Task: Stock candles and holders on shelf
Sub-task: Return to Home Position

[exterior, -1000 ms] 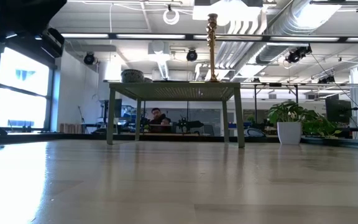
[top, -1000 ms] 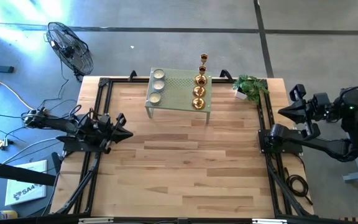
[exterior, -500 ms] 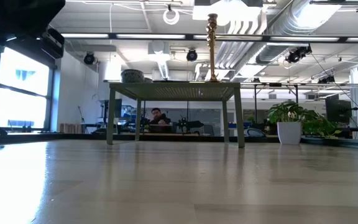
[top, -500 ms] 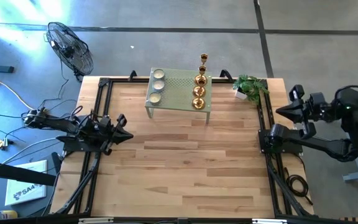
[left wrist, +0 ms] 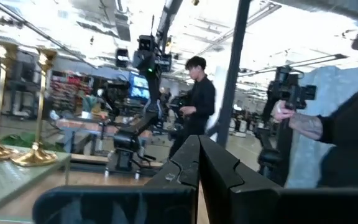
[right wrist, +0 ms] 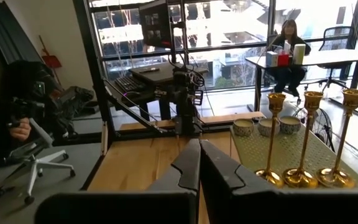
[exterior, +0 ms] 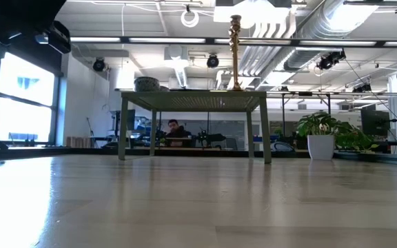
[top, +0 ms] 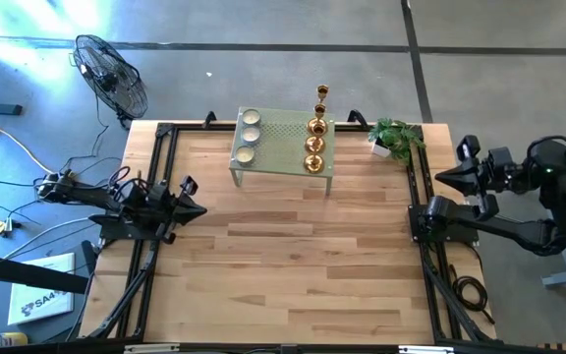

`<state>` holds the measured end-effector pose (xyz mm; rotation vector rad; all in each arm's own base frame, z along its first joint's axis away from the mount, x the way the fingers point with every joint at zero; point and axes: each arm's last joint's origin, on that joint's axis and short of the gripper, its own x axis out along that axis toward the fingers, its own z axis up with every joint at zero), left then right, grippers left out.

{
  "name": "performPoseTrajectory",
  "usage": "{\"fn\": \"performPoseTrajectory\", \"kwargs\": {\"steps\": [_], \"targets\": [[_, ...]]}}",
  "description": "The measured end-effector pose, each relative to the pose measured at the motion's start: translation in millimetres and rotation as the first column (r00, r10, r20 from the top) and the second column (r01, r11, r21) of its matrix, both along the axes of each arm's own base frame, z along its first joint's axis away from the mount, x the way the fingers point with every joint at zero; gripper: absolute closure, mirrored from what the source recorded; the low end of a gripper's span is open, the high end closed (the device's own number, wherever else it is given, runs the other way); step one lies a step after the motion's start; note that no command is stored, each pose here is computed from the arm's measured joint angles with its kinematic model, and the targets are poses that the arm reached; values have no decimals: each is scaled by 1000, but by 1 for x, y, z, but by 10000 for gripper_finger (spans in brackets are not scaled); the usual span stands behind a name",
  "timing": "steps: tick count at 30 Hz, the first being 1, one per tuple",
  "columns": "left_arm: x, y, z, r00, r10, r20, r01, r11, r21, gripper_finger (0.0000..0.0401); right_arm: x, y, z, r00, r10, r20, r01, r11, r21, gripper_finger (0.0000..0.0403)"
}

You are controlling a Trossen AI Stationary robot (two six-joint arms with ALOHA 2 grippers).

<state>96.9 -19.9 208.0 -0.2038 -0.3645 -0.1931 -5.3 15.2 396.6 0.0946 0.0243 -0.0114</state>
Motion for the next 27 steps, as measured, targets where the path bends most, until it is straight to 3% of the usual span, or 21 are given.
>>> {"fn": "performPoseTrajectory", "kwargs": {"steps": [6,14,18,27], "targets": [[-5,4,10,986,116,118,-120,993,24,401,0,0,-2,1000,0,-23,0,1000,5,403],[-12,3,7,995,26,99,-24,1000,-16,401,-5,2,-6,999,1,-38,-1,1000,-15,403],[-17,4,15,982,26,188,-27,1000,4,401,-12,5,-7,1000,-3,-13,3,1000,-16,403],[-18,4,18,984,43,173,-49,999,25,401,-29,12,-12,998,-39,42,40,999,-23,403]]}}
